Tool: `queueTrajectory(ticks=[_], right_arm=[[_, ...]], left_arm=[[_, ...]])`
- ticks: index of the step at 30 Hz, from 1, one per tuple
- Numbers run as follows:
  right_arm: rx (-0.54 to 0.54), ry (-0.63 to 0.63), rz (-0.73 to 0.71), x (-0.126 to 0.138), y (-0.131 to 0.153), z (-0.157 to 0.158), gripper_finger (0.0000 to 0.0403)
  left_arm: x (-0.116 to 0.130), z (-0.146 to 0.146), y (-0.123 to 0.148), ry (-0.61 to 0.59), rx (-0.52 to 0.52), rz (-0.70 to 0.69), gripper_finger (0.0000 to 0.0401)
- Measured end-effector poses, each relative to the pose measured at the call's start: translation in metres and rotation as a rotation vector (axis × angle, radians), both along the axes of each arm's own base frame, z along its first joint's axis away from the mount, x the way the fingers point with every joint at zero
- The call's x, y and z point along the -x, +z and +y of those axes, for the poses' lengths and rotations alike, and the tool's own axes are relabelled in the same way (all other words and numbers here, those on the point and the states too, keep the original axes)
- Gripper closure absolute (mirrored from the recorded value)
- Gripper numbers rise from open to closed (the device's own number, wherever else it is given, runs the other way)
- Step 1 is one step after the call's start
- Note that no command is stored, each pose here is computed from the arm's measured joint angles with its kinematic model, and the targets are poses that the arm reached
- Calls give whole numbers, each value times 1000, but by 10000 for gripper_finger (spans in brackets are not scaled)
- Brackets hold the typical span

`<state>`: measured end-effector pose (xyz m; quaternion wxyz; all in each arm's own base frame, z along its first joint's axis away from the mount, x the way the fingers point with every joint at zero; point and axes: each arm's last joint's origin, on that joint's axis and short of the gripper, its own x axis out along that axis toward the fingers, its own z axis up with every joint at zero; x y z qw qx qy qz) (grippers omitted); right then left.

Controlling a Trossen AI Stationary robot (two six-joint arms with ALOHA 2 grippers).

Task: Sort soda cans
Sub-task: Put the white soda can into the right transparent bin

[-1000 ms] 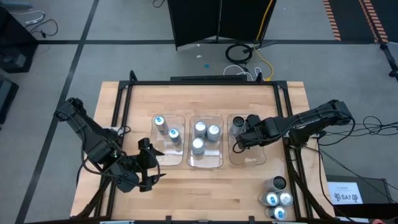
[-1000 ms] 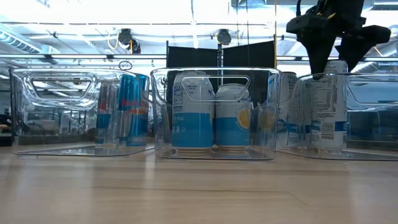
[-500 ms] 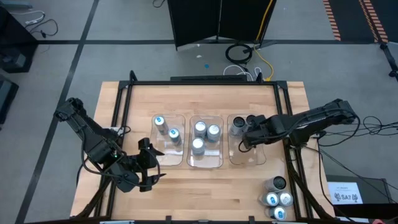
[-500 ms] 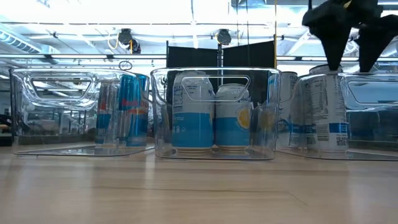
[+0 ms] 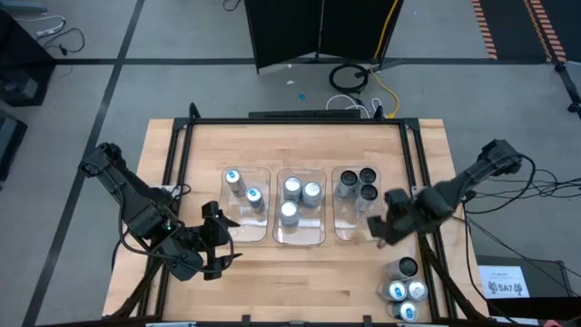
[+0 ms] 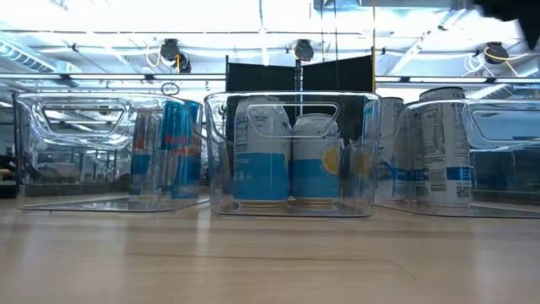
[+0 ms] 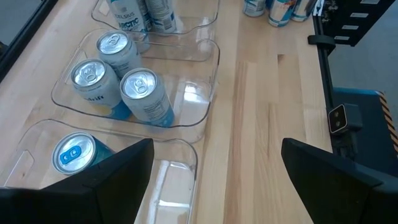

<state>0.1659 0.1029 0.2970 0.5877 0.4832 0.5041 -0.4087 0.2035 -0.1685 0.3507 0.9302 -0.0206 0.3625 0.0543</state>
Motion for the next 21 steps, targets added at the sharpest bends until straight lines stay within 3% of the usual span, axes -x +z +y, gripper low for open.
queueTrajectory(ticks=[10,14,21], right_arm=[[-9,-64,84,33,-14,58,50],[-67,-34,55,30,-18,73,50],[-61,-17,129,26,-32,86,51]], left_arm=[[0,0,0,0,0,0,40],[0,0,0,1,-2,-1,40],[0,0,0,3,-5,-3,40]])
